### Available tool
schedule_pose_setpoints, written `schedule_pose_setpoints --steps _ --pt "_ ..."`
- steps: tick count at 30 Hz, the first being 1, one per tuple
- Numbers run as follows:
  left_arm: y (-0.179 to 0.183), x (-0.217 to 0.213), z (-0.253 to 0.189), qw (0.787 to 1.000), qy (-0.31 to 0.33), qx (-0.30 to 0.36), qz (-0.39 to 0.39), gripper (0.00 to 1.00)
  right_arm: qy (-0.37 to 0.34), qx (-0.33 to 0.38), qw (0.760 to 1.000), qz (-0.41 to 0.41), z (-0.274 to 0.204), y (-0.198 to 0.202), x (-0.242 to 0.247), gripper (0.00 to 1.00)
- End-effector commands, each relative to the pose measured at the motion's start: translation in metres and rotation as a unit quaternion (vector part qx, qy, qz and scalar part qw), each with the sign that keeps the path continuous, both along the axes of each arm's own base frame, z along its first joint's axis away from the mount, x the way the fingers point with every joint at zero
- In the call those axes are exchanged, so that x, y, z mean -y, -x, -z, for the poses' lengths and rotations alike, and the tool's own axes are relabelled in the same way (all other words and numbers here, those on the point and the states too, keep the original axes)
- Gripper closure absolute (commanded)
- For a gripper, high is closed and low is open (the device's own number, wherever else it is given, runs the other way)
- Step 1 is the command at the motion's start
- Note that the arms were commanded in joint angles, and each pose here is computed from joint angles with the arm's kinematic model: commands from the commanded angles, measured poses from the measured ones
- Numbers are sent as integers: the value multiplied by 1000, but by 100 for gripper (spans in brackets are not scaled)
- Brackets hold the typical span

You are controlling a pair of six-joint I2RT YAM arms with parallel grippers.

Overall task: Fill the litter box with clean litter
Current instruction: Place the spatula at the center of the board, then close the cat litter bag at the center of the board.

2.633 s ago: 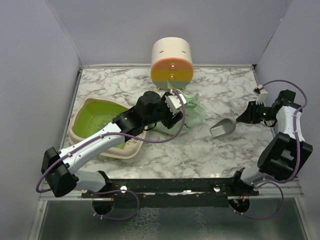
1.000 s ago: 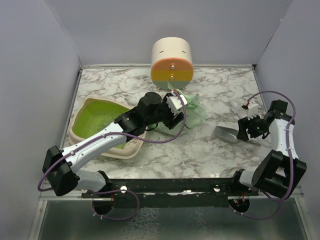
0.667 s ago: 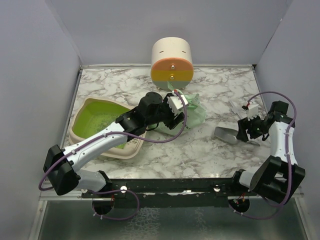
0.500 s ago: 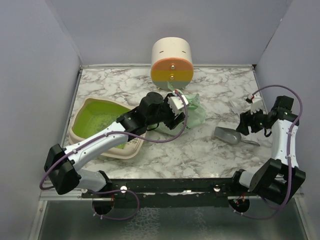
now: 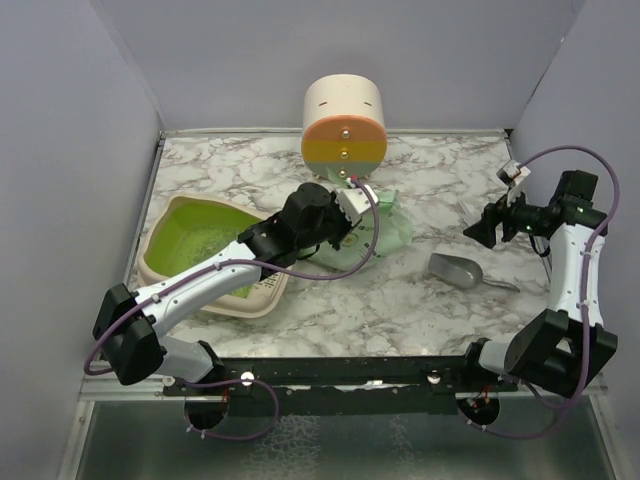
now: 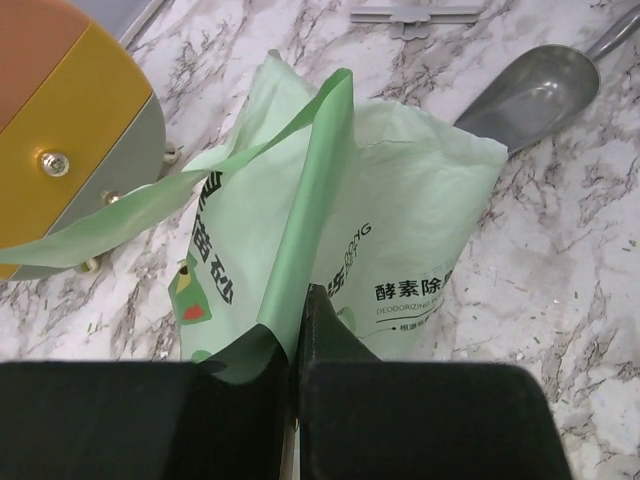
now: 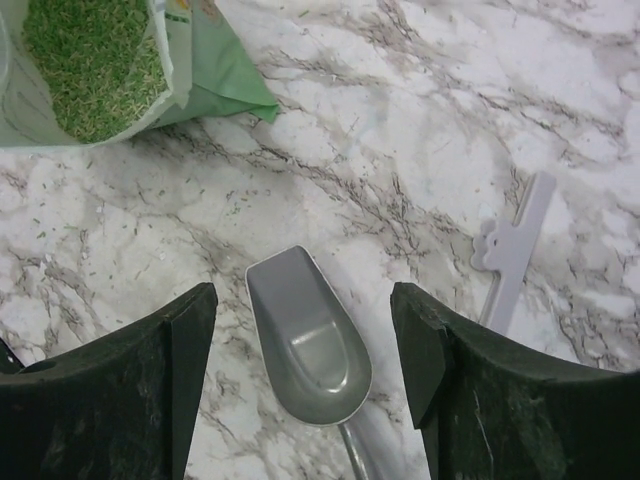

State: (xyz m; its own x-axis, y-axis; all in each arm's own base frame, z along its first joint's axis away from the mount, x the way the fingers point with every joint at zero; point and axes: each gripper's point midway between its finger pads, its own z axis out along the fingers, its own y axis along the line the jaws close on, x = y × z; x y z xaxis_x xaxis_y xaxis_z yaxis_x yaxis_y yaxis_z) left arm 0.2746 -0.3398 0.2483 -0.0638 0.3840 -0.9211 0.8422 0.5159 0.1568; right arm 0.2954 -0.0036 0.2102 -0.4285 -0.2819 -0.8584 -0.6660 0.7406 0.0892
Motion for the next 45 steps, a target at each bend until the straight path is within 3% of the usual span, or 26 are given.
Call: schedule_pose_setpoints --steps 1,7,13,22,28,38,45 --pt "-6 -17 -30 999 13 30 -43 100 28 72 996 -39 -22 -18 -8 31" --pt "-13 -53 -44 993 13 51 -103 100 29 101 991 -87 -22 -21 -24 40" --pt "-20 -88 -40 985 6 52 -164 100 -18 136 978 -154 -14 -18 -48 35" --pt "-34 -126 -32 972 0 51 -231 100 -95 146 952 -252 23 -30 -81 35" --pt "-41 -136 -34 967 2 52 -251 100 -140 160 936 -282 18 -40 -101 40" --pt "-43 -147 -50 960 18 68 -272 100 -132 178 919 -327 11 -28 -163 40" --pt "-46 -148 -52 960 11 69 -272 100 -139 192 914 -329 3 -36 -182 40"
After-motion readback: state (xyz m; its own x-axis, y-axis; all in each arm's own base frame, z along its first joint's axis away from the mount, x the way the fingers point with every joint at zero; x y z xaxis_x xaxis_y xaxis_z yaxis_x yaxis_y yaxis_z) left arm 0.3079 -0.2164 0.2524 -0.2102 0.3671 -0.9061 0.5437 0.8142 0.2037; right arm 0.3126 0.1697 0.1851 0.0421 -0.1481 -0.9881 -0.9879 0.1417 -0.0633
